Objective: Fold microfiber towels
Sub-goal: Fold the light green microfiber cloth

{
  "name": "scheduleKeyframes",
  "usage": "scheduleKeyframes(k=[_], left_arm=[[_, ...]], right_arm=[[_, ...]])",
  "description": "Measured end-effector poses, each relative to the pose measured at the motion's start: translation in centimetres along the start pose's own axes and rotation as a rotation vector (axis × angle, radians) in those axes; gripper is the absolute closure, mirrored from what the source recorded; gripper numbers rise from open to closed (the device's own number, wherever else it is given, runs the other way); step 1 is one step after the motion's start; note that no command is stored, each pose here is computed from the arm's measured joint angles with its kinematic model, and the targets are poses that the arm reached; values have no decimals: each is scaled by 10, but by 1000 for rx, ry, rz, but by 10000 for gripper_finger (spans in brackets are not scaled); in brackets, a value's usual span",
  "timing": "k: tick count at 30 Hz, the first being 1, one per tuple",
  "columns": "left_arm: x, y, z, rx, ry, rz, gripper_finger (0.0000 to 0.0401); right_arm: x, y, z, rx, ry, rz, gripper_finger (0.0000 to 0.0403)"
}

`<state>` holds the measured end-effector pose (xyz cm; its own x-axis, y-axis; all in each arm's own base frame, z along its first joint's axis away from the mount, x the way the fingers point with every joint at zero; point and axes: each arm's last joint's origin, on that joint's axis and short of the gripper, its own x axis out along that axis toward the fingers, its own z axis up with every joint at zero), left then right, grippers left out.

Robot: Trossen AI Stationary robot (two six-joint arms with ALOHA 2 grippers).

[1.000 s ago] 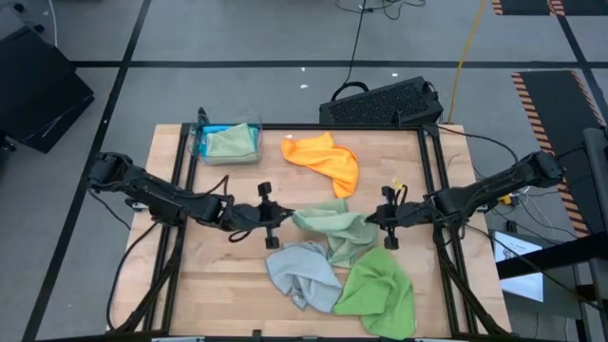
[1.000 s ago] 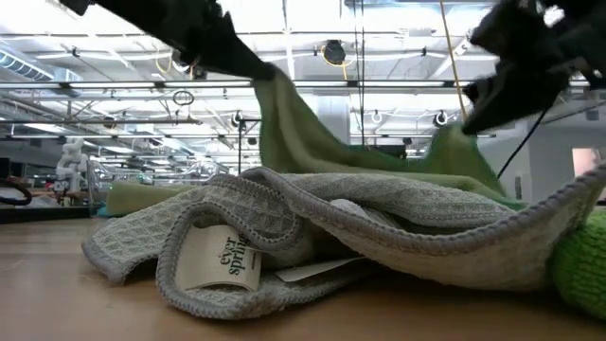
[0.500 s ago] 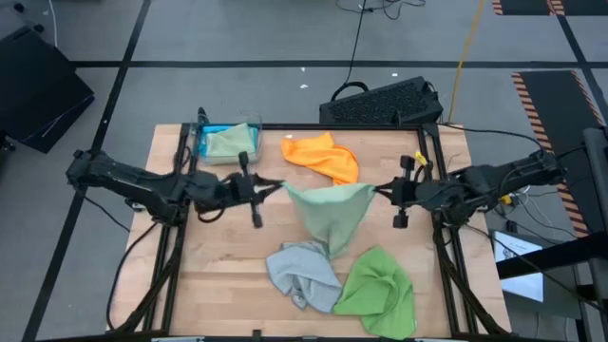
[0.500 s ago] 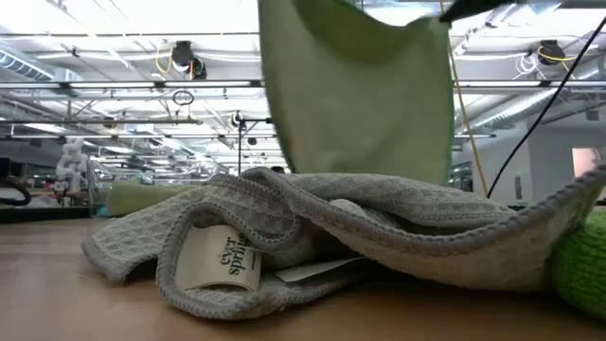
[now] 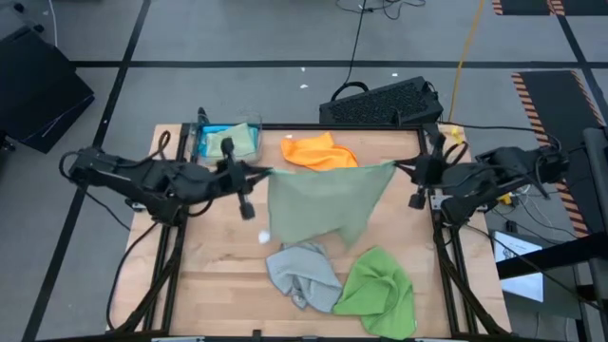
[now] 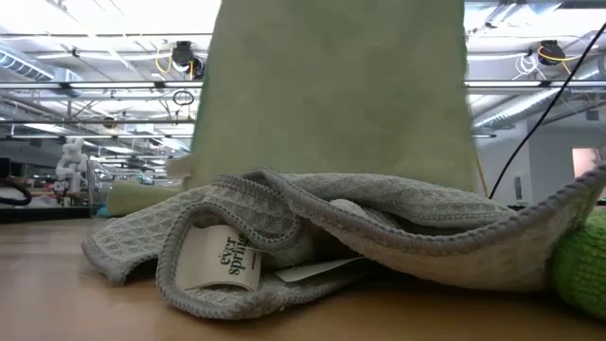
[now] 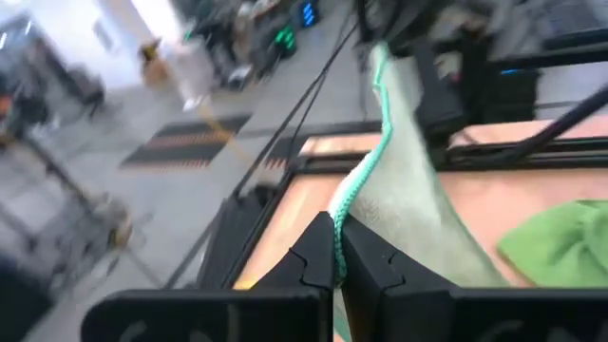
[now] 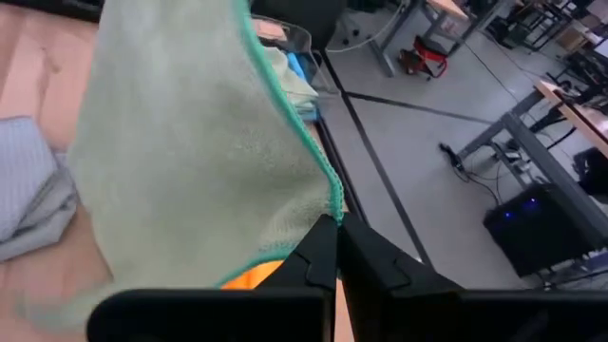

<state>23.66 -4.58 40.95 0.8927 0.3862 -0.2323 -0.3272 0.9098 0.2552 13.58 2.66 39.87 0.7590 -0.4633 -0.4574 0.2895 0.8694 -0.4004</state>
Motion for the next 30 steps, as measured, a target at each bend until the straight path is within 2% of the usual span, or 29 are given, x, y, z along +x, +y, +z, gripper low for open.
scheduleKeyframes(k=[4, 8, 14, 16, 21, 27, 30], left_arm=[[20, 8, -19, -26, 83, 46, 391], [50, 21, -39, 0, 167, 144, 391], [89, 54, -64, 79, 285, 316, 391], [101, 69, -70, 73, 306, 363, 391], [117, 85, -86, 13, 357, 224, 391], [119, 84, -105, 26, 520, 160, 391], [116, 78, -111, -8, 577, 81, 391]], right_arm=[[9, 1, -5, -6, 35, -30, 401], [35, 6, -14, -42, 51, -98, 401], [76, -6, -28, -110, 65, -259, 401], [90, -13, -34, -121, 63, -292, 401], [118, -21, -60, -71, 45, -183, 401], [136, -15, -91, 44, 78, -21, 401], [140, -9, -101, 82, 88, 40, 401]])
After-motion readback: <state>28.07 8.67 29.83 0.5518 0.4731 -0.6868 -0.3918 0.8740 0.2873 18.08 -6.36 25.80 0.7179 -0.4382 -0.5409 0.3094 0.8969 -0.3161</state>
